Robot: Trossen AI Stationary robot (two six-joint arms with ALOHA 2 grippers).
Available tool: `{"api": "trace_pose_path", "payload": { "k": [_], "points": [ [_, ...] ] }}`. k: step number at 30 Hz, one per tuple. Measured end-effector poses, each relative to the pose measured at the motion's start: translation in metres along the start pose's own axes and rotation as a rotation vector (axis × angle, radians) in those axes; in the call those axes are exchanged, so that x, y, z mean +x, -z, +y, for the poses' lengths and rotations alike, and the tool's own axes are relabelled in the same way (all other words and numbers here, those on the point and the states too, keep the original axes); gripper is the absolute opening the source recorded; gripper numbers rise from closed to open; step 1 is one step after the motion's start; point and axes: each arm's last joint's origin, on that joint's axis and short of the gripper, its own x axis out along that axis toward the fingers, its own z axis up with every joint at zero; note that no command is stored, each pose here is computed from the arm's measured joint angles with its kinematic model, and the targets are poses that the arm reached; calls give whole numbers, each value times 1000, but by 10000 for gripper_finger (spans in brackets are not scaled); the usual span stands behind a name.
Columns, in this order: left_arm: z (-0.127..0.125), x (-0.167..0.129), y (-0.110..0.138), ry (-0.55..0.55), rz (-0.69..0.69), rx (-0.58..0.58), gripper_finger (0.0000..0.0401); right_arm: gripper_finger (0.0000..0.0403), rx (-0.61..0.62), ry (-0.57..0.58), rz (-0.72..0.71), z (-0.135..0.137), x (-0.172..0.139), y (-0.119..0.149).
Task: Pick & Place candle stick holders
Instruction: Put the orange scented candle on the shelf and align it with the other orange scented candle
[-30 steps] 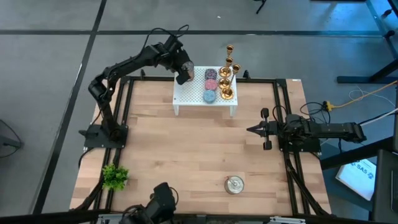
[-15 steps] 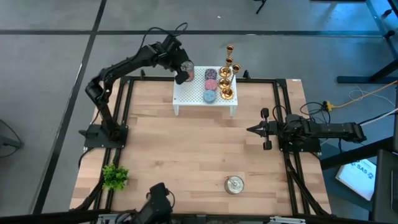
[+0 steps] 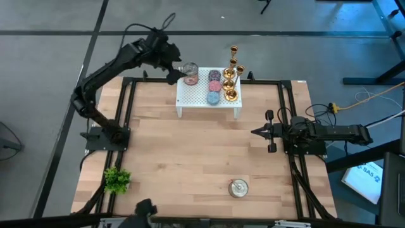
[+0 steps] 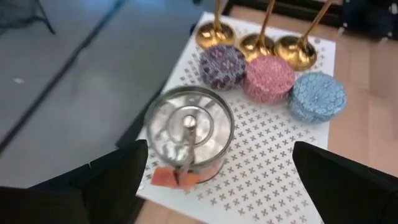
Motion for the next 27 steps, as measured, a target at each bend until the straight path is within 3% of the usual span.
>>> {"api": "trace_pose_path", "payload": {
  "k": [5,10,19,27],
  "points": [
    [-11,-39,-3,-28,-86,41,400,1,0,0,0,0,0,0],
    [-42,-56,-6,114,-149,188,400,1,0,0,0,0,0,0],
    [-113,-33,-13,338,-107,330,400,1,0,0,0,0,0,0],
    [-193,0,-7,332,15,430,400,1,0,0,0,0,0,0]
  ]
}}
